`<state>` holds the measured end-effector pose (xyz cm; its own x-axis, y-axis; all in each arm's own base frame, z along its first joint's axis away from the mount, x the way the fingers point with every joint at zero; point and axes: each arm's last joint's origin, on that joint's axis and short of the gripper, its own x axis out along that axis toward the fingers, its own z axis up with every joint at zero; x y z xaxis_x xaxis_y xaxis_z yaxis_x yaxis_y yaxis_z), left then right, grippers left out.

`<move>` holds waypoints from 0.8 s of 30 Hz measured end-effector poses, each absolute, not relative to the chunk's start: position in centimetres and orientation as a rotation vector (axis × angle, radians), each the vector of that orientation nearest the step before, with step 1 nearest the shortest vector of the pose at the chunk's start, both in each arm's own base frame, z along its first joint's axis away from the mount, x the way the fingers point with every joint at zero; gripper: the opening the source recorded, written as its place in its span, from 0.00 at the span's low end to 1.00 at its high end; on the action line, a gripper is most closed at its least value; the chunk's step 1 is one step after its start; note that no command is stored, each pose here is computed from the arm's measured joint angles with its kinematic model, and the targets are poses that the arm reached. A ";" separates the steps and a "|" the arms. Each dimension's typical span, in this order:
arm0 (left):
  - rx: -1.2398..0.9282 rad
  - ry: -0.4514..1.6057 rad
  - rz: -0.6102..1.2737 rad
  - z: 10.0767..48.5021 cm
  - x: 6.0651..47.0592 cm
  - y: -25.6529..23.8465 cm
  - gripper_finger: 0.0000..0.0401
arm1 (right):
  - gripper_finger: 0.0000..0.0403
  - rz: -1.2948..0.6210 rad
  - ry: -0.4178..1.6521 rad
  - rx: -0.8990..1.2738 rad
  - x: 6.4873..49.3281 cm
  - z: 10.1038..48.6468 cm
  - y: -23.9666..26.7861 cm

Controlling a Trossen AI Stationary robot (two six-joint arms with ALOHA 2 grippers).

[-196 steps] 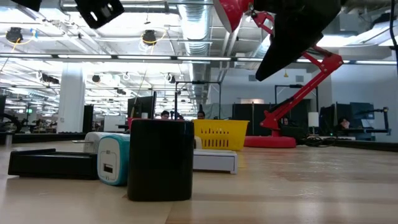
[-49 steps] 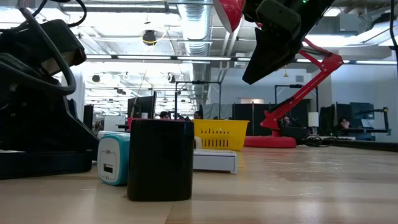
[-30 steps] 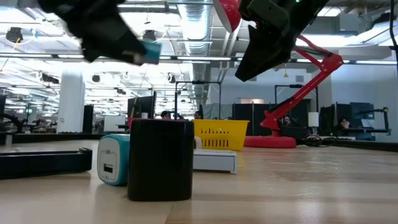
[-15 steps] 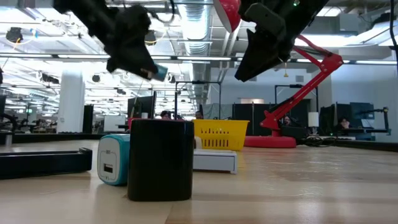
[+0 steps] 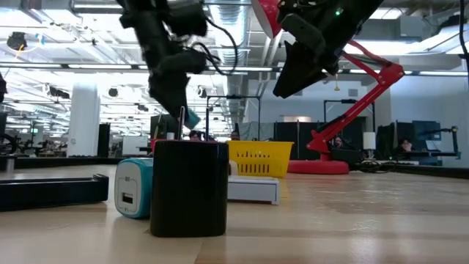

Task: Pick & Place Office items
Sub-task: Put the top light blue charger adapter into the red basket

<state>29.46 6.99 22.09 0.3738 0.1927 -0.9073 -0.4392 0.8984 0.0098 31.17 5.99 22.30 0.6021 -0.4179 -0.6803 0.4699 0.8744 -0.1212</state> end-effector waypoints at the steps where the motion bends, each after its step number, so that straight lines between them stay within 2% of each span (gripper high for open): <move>1: -0.239 1.141 0.407 21.9 29.9 7.3 0.32 | 0.35 -0.516 0.769 0.074 31.2 22.3 5.9; 11: -0.256 1.272 0.445 18.9 31.4 10.0 0.32 | 0.35 -0.511 0.770 0.080 31.1 22.3 6.1; 24: -0.246 1.293 0.422 17.3 32.2 10.1 0.34 | 0.35 -0.508 0.768 0.083 31.1 22.3 6.3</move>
